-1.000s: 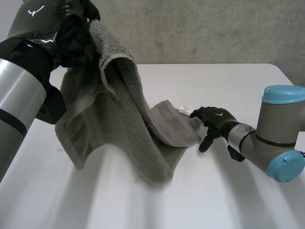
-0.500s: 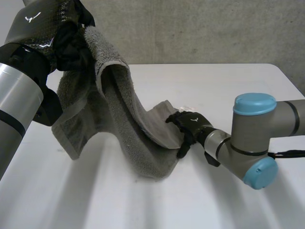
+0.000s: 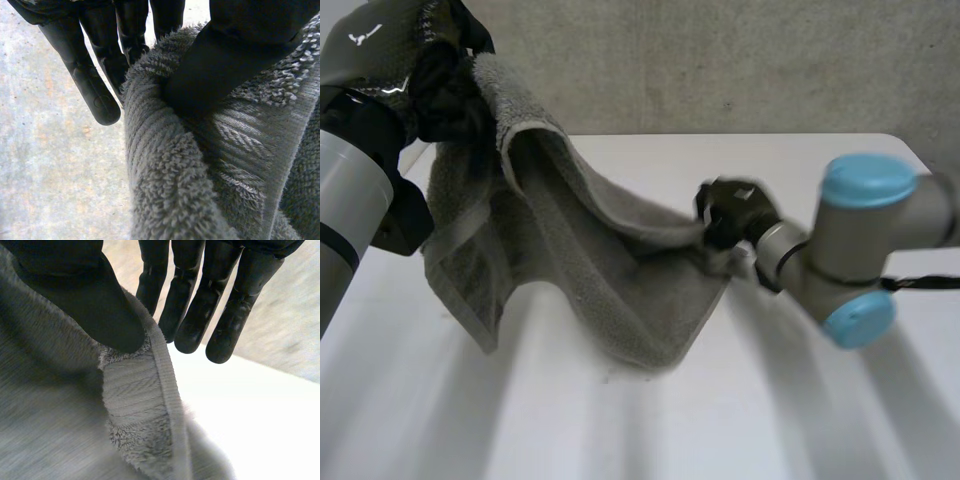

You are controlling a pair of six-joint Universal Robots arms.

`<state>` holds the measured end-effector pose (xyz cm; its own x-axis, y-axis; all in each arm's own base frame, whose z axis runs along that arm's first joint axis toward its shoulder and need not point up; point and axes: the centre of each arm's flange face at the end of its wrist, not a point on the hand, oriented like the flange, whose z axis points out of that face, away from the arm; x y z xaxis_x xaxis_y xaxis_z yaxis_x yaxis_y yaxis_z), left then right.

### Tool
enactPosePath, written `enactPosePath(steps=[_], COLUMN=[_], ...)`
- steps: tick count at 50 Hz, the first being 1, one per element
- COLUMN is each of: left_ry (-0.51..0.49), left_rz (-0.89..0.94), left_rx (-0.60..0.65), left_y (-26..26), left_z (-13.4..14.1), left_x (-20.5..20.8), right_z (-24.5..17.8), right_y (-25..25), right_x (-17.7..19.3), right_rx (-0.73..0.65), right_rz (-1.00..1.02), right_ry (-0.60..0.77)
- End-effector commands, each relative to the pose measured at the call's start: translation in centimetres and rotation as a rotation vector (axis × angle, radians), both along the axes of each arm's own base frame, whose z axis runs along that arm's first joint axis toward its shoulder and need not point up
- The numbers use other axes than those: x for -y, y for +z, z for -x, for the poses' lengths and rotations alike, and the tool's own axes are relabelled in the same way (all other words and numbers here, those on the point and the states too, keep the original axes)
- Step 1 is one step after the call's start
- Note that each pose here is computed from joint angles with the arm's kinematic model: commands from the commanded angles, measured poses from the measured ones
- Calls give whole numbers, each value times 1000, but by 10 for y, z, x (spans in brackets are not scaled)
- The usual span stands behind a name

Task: Fold the towel.

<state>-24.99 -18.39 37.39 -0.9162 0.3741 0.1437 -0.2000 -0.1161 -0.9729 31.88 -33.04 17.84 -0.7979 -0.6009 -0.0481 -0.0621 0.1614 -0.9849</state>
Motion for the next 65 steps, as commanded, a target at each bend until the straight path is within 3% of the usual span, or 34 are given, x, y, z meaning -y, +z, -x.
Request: enactPosePath(steps=[1,5,7,13,18,23,31,37,40,42,43,45,47,52,57,59,65], left_ry=[-3,-43,-62,-124,-133,-133,-201,-215,-188,-135,-135,-115,-99,-122,-149,-186,-248], left_rz=[12,10,4,-43,-115,-263,-470,-391,-242,-61,-60,28,206,312,281,162,-50], left_rx=[9,25,33,65,100,159,255,384,386,327,326,286,174,16,-16,22,88], left_y=[1,-2,-4,-20,-40,-73,-139,-164,-152,-122,-122,-109,-76,-47,-48,-79,-134], left_z=[-5,-6,-5,4,9,5,13,24,29,27,27,26,28,23,14,11,8], left_x=[16,28,32,42,54,73,99,129,155,181,181,190,197,189,183,177,158], right_z=[58,80,94,100,94,78,73,60,50,48,48,52,55,61,59,58,68], right_y=[114,168,213,234,199,152,85,69,83,113,113,154,174,202,185,167,84], right_x=[12,1,-22,-56,-76,-77,-49,-17,16,37,37,43,38,17,2,-5,-32], right_rx=[98,130,111,-23,-362,-545,-715,-707,-593,-455,-454,-299,-227,-109,-152,-206,-471], right_rz=[265,391,509,554,438,312,154,192,340,508,509,690,773,918,858,774,427], right_ry=[-137,-174,-183,-149,-64,54,59,32,-83,-220,-221,-339,-371,-400,-335,-285,-114])
